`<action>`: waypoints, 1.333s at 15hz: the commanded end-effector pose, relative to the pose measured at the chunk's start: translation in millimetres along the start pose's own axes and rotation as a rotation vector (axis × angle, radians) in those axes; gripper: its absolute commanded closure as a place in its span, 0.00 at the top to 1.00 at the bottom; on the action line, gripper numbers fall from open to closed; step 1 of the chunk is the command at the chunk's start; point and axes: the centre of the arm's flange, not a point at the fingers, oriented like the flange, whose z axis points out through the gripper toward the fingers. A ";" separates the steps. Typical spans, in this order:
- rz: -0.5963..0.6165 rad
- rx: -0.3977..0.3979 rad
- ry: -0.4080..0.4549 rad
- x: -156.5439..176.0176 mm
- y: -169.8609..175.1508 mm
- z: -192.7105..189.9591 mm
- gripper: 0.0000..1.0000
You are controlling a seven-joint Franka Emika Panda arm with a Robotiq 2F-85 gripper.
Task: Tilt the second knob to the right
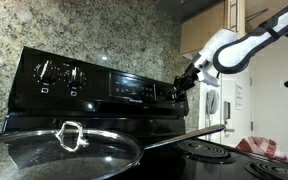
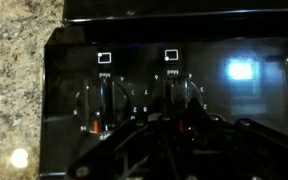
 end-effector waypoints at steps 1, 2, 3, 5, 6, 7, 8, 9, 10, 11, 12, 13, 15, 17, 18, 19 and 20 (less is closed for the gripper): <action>0.090 0.121 -0.079 39.3 -11.5 17.5 0.06; 0.108 0.119 -0.087 40.9 -8.5 15.7 0.06; 0.117 0.127 -0.100 43.1 -7.1 15.2 0.06; 0.147 0.134 -0.130 43.6 -4.3 15.9 0.06; 0.157 0.136 -0.146 43.9 -2.4 16.7 0.06; 0.168 0.137 -0.166 43.4 -2.0 18.5 0.06; 0.189 0.146 -0.178 42.8 -1.4 18.6 0.06; 0.213 0.174 -0.211 42.9 -1.4 19.1 0.06; 0.229 0.170 -0.219 43.3 0.1 19.1 0.06; 0.259 0.200 -0.256 44.1 2.3 19.5 0.06; 0.294 0.226 -0.272 45.5 4.7 21.0 0.06; 0.313 0.239 -0.293 47.6 7.0 22.1 0.06; 0.361 0.283 -0.333 48.6 12.4 23.5 0.06; 0.399 0.302 -0.364 49.3 16.6 24.4 0.06; 0.420 0.316 -0.385 50.1 17.6 26.2 0.06; 0.437 0.331 -0.396 50.3 19.9 26.9 0.06; 0.450 0.340 -0.415 50.3 21.3 28.0 0.06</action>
